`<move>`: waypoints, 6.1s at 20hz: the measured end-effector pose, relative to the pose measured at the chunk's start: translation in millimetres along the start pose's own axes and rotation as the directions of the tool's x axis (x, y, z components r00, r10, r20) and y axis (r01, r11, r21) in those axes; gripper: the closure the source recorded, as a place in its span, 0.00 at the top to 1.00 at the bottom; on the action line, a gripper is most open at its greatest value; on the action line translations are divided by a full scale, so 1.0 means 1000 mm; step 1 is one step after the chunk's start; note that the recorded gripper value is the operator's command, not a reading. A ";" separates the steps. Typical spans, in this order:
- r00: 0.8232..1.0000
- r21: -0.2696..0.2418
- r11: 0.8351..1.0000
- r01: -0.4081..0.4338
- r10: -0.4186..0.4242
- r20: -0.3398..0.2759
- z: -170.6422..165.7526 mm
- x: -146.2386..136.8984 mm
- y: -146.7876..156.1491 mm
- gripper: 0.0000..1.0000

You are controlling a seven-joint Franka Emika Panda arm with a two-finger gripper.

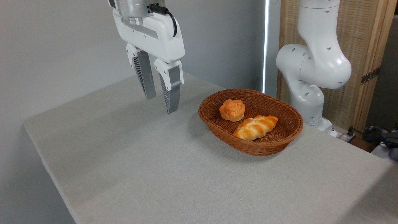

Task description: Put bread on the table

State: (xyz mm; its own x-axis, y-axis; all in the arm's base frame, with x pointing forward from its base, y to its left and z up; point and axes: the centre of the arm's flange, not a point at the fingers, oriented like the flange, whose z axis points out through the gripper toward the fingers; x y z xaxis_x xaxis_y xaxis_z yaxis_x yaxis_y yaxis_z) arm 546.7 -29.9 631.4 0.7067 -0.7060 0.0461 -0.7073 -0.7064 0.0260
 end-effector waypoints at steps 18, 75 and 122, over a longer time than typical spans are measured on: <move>1.000 -0.002 1.000 0.002 -0.002 0.002 0.001 -0.001 -0.001 1.00; 0.916 -0.171 0.925 -0.338 0.365 0.164 0.177 -0.125 0.235 1.00; 0.900 -0.174 0.910 -0.377 0.404 0.165 0.205 -0.114 0.245 0.49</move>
State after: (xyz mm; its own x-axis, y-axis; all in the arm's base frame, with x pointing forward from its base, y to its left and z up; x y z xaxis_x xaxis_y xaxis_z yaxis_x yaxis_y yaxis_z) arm 295.9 -132.6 428.3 0.3524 -0.9290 -0.1126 -0.9122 -0.3679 0.1801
